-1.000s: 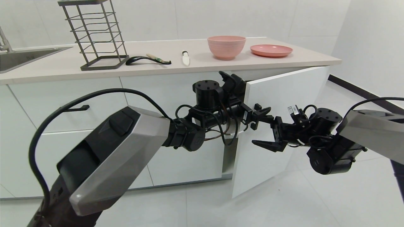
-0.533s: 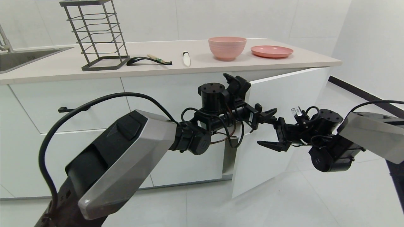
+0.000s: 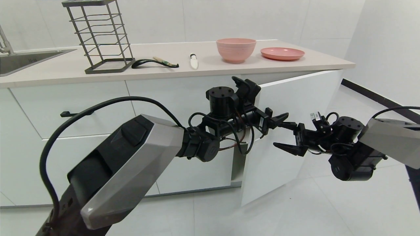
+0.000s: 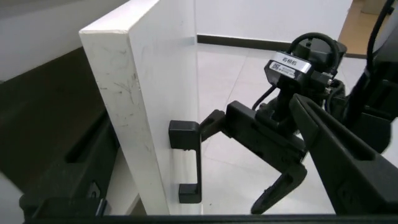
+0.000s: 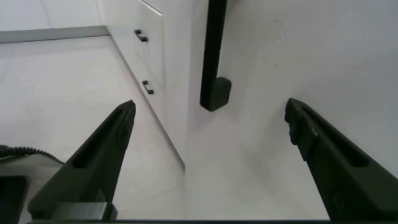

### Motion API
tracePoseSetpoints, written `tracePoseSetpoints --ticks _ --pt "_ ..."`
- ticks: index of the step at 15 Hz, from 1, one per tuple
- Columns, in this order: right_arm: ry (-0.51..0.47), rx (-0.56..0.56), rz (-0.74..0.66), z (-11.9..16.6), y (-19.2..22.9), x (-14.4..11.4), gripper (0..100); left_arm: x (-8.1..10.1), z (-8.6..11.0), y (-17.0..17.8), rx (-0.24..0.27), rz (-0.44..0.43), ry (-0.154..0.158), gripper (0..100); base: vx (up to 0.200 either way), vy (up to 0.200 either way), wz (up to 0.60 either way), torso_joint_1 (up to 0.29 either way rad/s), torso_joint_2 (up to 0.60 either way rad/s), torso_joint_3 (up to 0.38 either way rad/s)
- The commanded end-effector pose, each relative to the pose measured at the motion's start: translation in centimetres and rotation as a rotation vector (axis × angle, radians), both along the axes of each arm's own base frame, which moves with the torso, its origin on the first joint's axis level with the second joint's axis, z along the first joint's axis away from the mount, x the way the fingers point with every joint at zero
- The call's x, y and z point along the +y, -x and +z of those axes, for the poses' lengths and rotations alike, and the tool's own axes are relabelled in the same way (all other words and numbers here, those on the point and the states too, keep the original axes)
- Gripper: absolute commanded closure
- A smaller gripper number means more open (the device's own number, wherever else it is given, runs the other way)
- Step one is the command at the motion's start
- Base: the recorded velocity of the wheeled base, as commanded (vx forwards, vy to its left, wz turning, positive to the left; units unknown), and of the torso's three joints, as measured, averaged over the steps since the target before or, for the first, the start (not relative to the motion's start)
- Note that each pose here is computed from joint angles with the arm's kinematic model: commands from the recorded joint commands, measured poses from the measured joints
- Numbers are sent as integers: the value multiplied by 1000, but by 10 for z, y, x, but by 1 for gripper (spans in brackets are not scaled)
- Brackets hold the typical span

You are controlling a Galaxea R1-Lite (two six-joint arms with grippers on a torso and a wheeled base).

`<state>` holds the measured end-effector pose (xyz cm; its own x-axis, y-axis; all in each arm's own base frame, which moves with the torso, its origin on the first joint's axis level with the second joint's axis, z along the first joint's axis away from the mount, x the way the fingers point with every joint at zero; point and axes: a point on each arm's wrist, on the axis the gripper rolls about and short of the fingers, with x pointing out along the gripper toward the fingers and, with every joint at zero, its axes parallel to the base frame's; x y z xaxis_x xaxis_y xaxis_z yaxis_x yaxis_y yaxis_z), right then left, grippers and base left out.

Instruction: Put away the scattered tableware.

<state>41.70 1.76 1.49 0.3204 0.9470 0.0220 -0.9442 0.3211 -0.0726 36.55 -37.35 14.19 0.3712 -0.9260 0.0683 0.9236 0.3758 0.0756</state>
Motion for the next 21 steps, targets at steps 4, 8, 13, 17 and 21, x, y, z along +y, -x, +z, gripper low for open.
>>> tracePoseSetpoints --ticks 4,8,13,17,21 --pt "48 -48 -239 66 94 -19 0 -21 -1 23 10 -37 -6 0 0 0 0 0 0 0" --pt "57 -45 -315 100 186 -29 0 -26 2 29 0 -46 3 0 0 0 0 0 0 0" --pt "63 -131 -403 122 255 -34 0 -33 2 38 -1 -68 3 0 0 0 0 0 0 0" --pt "83 -258 -517 141 276 -44 0 -47 0 55 -1 -120 4 0 0 0 0 0 0 0" --pt "115 -453 -574 168 295 -45 0 -57 -6 67 -3 -154 8 0 0 0 0 0 0 0"
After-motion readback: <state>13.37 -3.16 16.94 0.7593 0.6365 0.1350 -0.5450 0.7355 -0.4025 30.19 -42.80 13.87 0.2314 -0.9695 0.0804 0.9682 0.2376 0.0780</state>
